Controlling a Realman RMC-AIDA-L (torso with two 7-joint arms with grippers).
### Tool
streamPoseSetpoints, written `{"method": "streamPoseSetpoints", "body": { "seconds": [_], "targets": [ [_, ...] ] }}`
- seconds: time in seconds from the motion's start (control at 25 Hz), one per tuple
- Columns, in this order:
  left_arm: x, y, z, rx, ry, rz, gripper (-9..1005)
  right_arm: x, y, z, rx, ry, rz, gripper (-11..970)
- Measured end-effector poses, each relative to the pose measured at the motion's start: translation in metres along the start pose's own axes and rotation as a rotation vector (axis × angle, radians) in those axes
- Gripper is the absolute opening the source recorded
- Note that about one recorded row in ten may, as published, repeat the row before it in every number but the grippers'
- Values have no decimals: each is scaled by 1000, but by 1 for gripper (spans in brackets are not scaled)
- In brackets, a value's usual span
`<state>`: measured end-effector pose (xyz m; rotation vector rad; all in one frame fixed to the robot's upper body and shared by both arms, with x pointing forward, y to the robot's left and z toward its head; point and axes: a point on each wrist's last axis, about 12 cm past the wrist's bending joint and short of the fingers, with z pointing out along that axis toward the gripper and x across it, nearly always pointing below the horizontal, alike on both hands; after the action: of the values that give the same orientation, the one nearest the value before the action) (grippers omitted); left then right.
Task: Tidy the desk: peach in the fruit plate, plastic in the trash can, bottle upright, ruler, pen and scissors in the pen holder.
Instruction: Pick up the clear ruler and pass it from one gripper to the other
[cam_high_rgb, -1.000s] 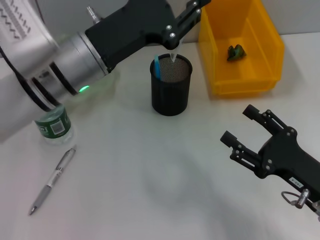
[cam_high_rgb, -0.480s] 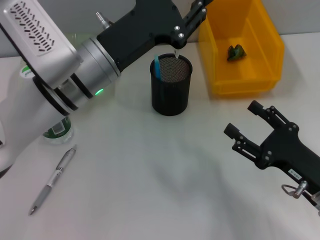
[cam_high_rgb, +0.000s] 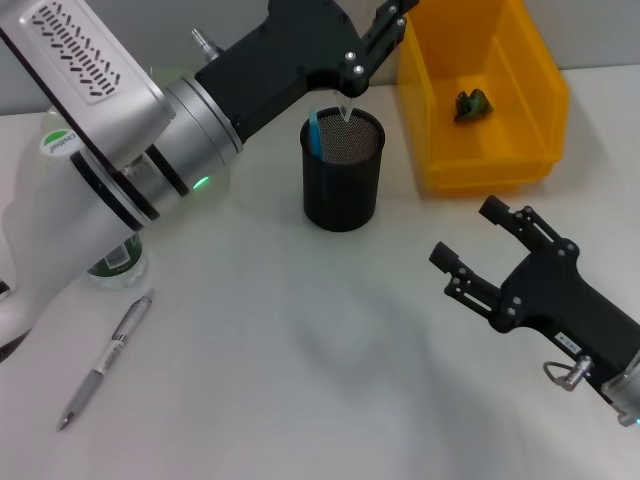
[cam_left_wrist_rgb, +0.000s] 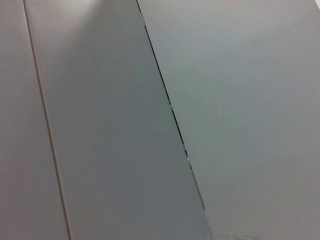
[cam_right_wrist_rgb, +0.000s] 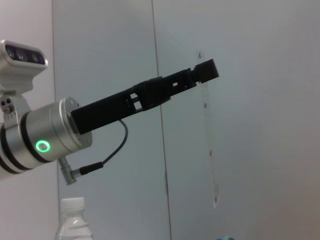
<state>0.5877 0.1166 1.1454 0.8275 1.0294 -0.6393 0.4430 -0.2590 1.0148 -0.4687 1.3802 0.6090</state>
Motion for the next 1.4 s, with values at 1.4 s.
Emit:
{"method": "streamPoseSetpoints", "body": {
  "seconds": [1.4],
  "targets": [
    [13, -7, -42, -103, 15, -81, 374, -17, 19, 89, -10, -115, -100, 817]
  ]
}}
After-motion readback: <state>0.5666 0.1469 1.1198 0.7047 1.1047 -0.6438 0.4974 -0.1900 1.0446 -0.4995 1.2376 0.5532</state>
